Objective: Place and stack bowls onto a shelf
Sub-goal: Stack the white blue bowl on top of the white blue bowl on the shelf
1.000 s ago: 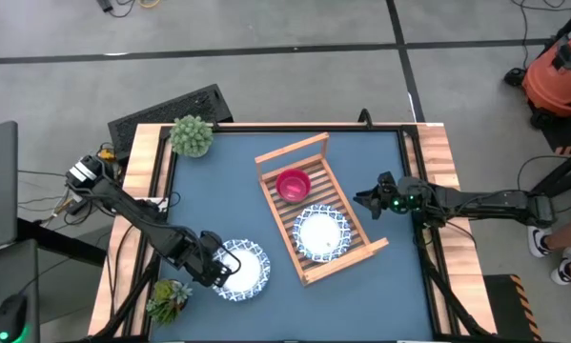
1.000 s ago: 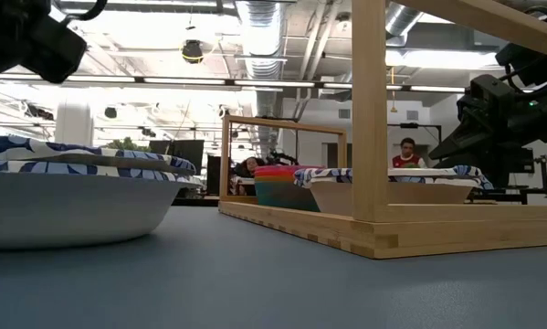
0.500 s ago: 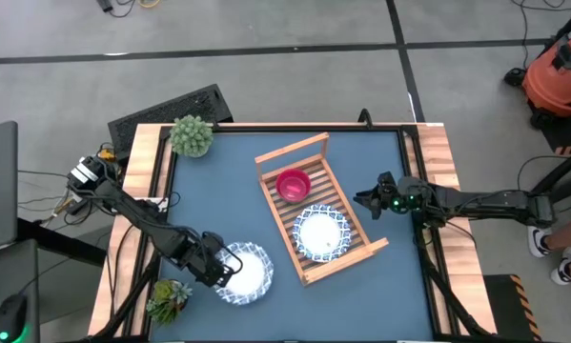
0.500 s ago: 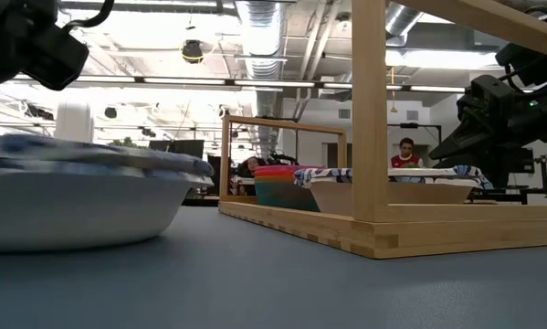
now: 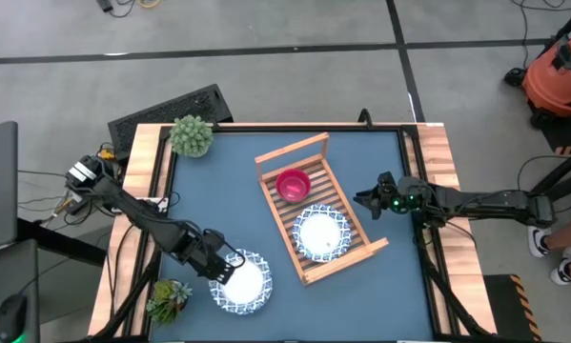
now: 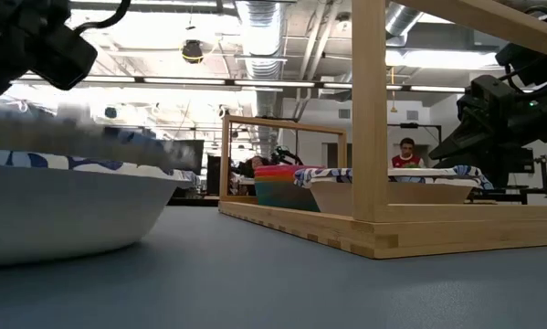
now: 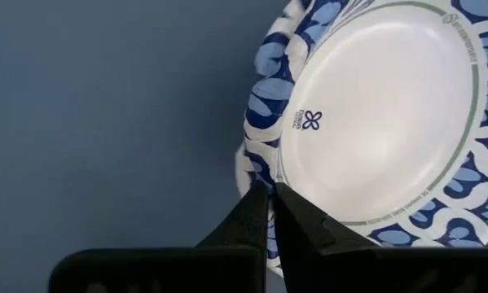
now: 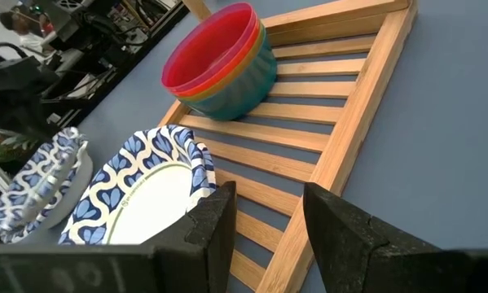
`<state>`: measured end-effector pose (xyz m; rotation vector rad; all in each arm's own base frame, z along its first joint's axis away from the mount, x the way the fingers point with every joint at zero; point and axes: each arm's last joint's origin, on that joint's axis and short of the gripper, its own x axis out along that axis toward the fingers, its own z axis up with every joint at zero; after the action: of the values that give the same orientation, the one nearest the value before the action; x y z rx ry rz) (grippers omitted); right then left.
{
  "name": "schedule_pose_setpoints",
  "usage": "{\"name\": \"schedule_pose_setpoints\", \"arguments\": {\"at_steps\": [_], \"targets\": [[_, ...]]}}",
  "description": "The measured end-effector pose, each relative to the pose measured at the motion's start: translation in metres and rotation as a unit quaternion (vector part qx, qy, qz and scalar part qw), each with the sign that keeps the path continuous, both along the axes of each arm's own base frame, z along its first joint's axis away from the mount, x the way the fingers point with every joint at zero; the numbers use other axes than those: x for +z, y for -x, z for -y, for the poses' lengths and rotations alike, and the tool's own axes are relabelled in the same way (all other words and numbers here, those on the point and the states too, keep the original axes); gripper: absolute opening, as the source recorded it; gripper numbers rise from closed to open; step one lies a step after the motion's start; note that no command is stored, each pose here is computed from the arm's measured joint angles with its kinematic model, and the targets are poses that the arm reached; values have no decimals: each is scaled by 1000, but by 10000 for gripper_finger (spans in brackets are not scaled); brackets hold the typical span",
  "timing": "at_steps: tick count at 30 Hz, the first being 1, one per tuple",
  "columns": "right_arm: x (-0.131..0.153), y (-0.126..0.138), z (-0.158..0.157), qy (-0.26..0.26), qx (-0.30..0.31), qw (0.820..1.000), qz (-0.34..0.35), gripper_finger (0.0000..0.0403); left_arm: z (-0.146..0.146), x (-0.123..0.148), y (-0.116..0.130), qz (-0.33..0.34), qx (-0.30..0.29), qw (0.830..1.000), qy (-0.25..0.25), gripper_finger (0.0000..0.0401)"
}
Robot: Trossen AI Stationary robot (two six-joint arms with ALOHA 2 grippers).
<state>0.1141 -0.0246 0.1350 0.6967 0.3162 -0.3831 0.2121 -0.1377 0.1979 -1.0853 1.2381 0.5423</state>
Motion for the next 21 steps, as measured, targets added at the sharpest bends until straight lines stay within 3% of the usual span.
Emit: {"name": "schedule_pose_setpoints", "arguments": {"at_steps": [6, 12, 21], "targets": [[0, 0, 0, 0, 0, 1000, 0, 171, -10, 18, 6, 29, 15, 999, 17, 0], [0, 0, 0, 0, 0, 1000, 0, 171, -25, 38, 10, 73, 71, 994, 31, 0], [0, 0, 0, 0, 0, 1000, 0, 171, -60, 68, -5, 167, 136, 976, 17, 0]]}}
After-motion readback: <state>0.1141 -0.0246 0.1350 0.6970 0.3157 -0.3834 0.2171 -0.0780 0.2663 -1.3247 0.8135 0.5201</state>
